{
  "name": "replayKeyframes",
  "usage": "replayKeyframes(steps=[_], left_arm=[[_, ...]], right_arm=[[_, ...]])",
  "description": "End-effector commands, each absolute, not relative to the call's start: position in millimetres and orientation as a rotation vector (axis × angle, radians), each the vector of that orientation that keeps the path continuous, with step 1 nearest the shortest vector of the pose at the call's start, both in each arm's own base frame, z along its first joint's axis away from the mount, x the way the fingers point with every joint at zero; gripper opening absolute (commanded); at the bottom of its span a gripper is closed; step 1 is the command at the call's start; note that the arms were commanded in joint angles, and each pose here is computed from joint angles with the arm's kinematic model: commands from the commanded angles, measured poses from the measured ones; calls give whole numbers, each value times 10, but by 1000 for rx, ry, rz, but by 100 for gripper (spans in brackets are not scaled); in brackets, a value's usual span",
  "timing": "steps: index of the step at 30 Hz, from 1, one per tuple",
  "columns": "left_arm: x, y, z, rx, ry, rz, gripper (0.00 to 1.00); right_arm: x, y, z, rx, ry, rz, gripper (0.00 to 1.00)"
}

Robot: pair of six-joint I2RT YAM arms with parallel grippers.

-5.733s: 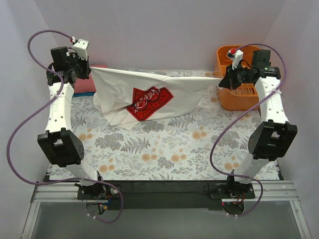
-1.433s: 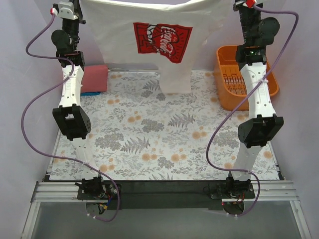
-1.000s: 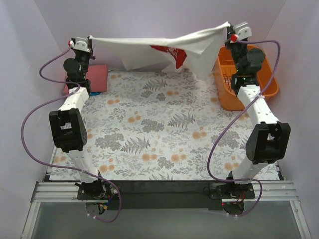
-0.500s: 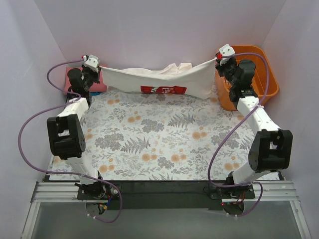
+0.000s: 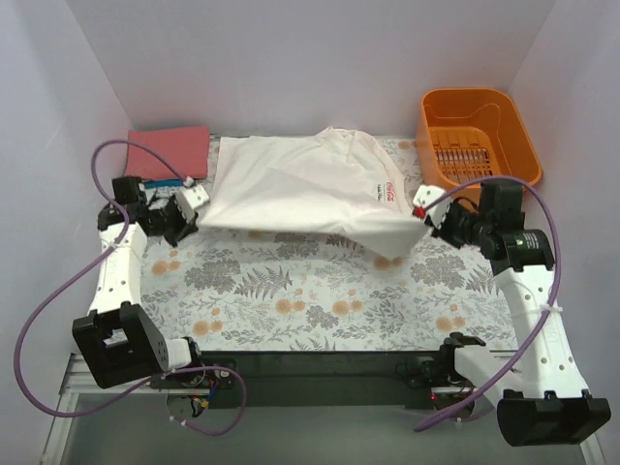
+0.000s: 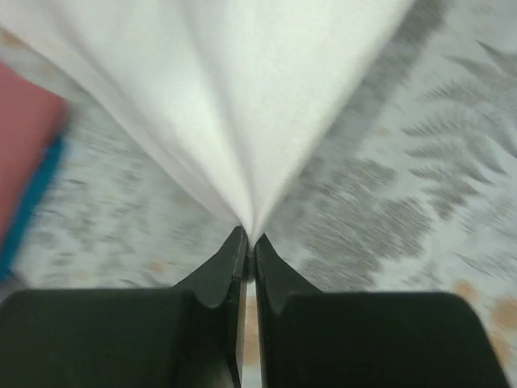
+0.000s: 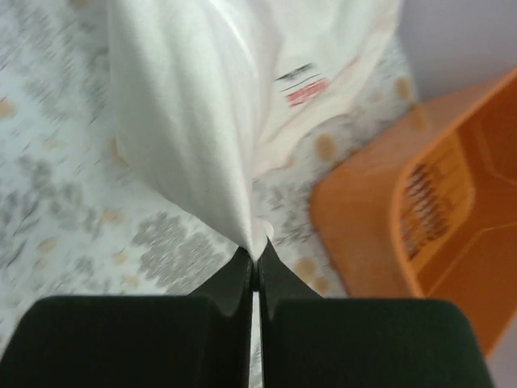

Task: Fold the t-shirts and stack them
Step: Flatten the tshirt out

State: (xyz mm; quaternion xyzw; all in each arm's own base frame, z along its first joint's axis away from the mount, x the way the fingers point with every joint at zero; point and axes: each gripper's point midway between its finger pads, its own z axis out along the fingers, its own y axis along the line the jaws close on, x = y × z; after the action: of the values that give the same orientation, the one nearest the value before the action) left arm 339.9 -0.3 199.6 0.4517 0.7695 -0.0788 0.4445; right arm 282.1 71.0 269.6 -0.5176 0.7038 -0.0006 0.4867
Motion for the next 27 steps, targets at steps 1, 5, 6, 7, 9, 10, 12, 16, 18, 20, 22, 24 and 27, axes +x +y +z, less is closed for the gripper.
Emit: replayKeyframes(steps=[1, 5, 6, 7, 9, 10, 12, 16, 18, 20, 22, 24, 27], left_arm=[[2397, -69, 1277, 1358, 2137, -377, 0], [2097, 96, 745, 1449, 2248, -307, 0], [2083, 118, 690, 1464, 2253, -296, 0], [2079, 140, 661, 1477, 2258, -286, 9], [2108, 146, 683, 1474, 2258, -293, 21], [2106, 141, 705, 1468, 2262, -309, 38], [2234, 156, 825, 1437, 2245, -321, 43], [2476, 55, 1091, 1287, 2251, -439, 43], [2583, 29, 1105, 1216, 2274, -481, 43], [2705, 11, 1088, 1132, 2301, -485, 44], [2852, 70, 974, 1090, 2328, -396, 44], [2946, 30, 874, 977, 2404, -368, 44], [3083, 18, 680, 874, 2513, -335, 42]], right_arm=[[1964, 676, 2003, -1605, 1846, 189, 1], [1568, 695, 1658, -1827, 1838, 313, 11], [1491, 686, 1603, -1858, 1858, 343, 28], [1464, 699, 1570, -1887, 1861, 347, 57], [1480, 667, 1587, -1923, 1850, 299, 85], [1498, 673, 1625, -1944, 1817, 277, 94], [1579, 682, 1737, -1956, 1767, 238, 98], [1911, 728, 1759, -1792, 1944, 270, 97], [2082, 850, 1674, -1711, 2052, 402, 90], [2248, 1031, 1678, -1621, 2111, 539, 72], [2443, 1141, 1620, -1549, 2161, 548, 57], [2613, 1162, 1453, -1524, 2230, 535, 52], [2910, 1229, 1244, -1459, 2295, 494, 45]])
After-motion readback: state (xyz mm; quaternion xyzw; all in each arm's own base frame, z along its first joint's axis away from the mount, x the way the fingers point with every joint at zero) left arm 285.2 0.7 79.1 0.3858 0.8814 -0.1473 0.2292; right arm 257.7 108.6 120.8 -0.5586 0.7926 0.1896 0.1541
